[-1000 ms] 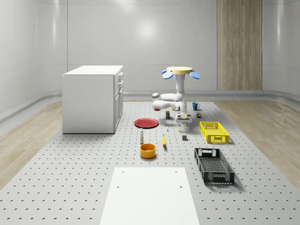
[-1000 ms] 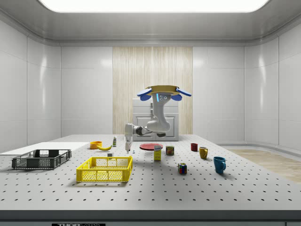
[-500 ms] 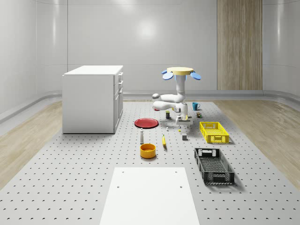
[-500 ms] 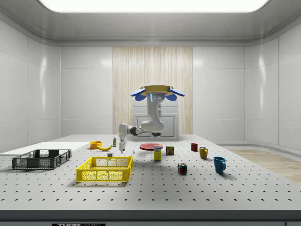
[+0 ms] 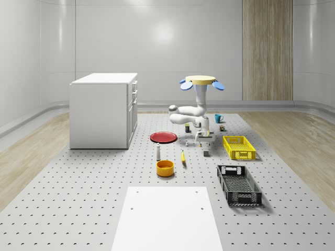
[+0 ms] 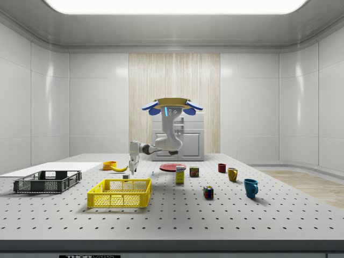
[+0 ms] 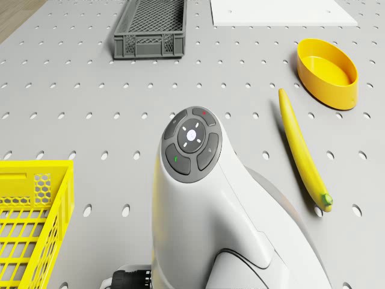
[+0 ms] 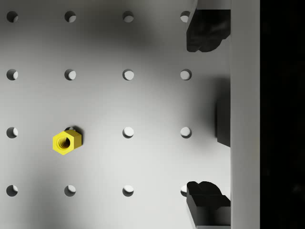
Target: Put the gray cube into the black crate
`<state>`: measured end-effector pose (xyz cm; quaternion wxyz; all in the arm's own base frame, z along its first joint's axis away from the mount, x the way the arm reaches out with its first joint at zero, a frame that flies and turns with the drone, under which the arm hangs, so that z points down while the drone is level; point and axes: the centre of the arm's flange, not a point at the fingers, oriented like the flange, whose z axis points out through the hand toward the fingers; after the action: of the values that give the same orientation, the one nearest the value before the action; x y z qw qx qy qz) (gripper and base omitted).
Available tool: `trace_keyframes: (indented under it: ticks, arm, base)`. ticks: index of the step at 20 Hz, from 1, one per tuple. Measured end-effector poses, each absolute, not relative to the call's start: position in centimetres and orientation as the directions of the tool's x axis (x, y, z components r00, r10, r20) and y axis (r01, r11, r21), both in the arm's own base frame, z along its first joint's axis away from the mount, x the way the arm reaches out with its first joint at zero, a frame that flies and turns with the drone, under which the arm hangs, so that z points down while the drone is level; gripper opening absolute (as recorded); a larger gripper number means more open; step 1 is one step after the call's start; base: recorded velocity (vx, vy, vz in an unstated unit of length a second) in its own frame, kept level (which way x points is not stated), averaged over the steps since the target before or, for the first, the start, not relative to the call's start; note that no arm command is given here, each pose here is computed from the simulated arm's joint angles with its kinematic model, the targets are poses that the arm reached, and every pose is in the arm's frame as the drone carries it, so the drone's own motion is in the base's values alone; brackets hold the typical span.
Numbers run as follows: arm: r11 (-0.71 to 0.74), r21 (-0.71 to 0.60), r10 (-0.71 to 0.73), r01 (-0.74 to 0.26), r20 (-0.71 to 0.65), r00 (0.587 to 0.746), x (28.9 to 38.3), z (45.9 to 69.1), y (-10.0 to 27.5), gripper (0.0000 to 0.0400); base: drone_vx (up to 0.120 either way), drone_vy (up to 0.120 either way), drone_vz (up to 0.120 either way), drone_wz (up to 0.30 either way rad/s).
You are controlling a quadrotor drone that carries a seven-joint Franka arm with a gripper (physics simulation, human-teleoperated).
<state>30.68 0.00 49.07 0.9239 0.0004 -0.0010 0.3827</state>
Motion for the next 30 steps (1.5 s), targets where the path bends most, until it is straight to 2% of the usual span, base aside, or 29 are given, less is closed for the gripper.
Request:
trace_keyframes:
  ticks: [12,27,30]
  arm:
    - [0.707,0.0,0.707,-0.707,0.002,0.707,30.68,49.1,0.0,0.04]
    - [0.707,0.0,0.707,-0.707,0.002,0.707,30.68,52.6,0.0,0.04]
    - [0.707,0.0,0.707,-0.707,0.002,0.707,30.68,52.8,0.0,0.0327]
  base:
    - [0.12,-0.013,0.0,0.0]
    - [0.0,0.0,0.0,0.0]
    - [0.0,0.0,0.0,0.0]
